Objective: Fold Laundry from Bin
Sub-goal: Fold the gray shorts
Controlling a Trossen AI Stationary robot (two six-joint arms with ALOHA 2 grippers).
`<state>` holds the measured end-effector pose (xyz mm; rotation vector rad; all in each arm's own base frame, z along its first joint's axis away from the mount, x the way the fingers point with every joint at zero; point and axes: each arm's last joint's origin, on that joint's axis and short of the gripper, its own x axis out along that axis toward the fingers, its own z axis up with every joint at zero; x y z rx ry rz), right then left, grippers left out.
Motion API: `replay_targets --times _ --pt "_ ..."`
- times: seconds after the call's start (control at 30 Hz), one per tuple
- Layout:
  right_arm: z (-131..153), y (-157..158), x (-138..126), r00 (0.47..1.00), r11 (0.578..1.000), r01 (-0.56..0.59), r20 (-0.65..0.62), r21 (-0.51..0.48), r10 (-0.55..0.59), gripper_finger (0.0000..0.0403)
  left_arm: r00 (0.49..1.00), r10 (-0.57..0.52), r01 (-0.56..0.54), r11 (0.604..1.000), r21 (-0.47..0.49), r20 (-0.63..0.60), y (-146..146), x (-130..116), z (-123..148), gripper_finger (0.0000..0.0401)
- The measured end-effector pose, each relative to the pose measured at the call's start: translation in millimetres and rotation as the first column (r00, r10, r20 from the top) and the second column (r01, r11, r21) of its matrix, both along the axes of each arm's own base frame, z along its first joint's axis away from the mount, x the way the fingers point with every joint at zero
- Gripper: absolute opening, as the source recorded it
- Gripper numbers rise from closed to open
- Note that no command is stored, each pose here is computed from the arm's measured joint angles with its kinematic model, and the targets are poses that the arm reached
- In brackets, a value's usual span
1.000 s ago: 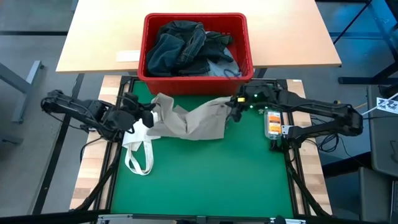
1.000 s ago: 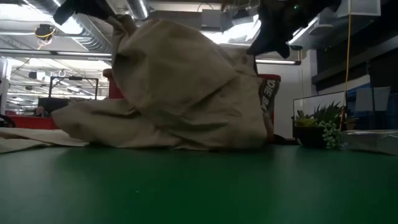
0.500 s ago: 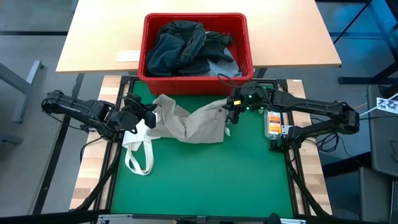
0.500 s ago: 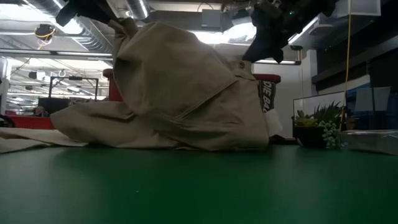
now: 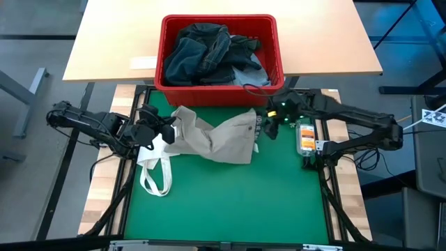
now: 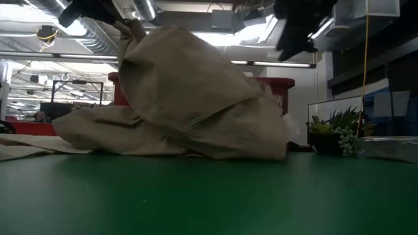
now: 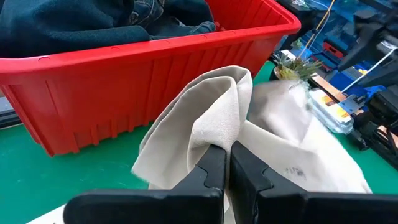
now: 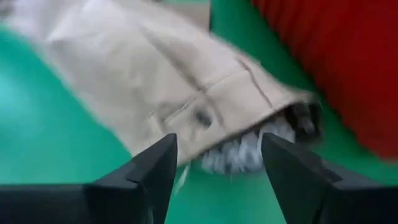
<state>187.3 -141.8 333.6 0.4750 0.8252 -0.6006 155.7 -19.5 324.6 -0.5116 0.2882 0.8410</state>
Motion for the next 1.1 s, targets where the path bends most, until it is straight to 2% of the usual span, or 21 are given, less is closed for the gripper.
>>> replay_targets --times 0.13,0.23,0.37,0.53,0.7,0.8,1.1 --pt "-8 20 3 0.993 0.987 -0.1 -0.044 0.123 0.106 0.024 1.0 0.0 0.0 1.0 0.0 0.0 0 0 0 0.0004" --pt "-29 37 10 0.985 0.97 -0.129 -0.085 0.206 0.149 0.0241 1.0 0.0 0.0 1.0 0.0 0.0 0 0 0 0.0005" --pt "-64 59 19 0.976 0.954 -0.148 -0.117 0.259 0.183 0.0241 1.0 -0.003 0.003 1.0 -0.002 -0.002 0 0 0 0.0006" --pt "-106 77 31 0.981 0.969 -0.166 -0.067 0.181 0.181 0.0241 1.0 -0.006 0.006 1.0 -0.004 -0.005 0 0 0 0.0007" --pt "-135 90 38 0.977 0.974 -0.211 0.057 0.08 0.207 0.0241 1.0 -0.012 0.012 1.0 -0.009 -0.007 0 0 0 0.0006" --pt "-147 97 38 0.97 0.973 -0.227 0.103 0.04 0.222 0.0241 1.0 -0.013 0.013 1.0 -0.01 -0.008 0 0 -1 0.0005" --pt "-175 115 33 0.972 0.978 -0.197 0.117 -0.066 0.204 0.0241 1.0 -0.014 0.014 1.0 -0.011 -0.008 0 0 -1 0.0006"
